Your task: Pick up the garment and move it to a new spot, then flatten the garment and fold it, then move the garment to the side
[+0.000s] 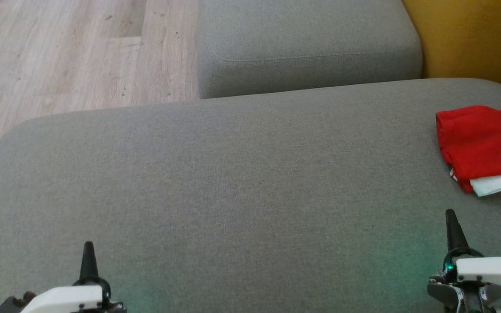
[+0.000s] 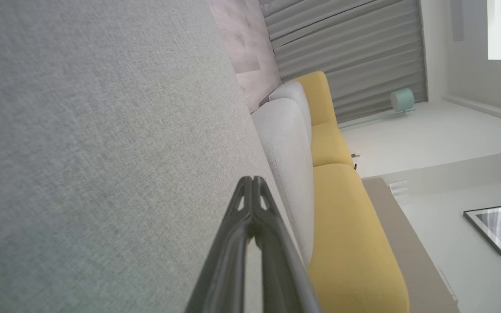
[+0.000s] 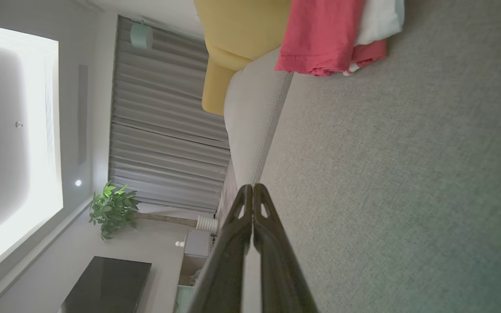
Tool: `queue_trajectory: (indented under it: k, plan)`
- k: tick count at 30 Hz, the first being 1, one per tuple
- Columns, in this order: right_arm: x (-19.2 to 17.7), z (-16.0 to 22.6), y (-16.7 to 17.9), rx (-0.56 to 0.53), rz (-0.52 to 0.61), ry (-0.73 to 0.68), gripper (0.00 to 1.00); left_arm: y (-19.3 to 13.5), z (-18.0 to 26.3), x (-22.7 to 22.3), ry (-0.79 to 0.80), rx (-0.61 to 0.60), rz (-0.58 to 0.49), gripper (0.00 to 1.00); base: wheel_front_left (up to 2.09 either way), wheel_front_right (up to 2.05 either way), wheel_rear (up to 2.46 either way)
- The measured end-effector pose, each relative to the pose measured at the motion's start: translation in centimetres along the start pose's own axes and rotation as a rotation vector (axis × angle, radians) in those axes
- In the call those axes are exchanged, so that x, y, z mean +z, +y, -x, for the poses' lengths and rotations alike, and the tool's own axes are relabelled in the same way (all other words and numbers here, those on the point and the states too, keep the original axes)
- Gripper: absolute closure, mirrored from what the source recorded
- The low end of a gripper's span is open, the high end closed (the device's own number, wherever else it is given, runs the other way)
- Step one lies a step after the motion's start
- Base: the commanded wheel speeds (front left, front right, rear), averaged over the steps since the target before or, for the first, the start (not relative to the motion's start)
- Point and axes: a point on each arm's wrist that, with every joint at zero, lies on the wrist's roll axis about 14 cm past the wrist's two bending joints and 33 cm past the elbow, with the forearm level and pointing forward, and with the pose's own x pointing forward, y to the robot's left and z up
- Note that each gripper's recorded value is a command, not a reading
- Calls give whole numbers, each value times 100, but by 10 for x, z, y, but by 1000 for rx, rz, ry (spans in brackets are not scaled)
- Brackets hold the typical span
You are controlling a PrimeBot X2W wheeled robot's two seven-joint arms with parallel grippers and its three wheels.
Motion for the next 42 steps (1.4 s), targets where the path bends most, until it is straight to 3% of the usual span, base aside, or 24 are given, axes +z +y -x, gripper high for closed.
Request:
queue_trajectory:
  k: [25,42]
  plan:
    - [14,-24,18,56,-283,-14,100,-23,-25,13,-8,-86,275,100,0,0,0]
    - [15,-24,18,57,-292,-17,100,-26,-27,15,-8,-96,282,100,0,0,0]
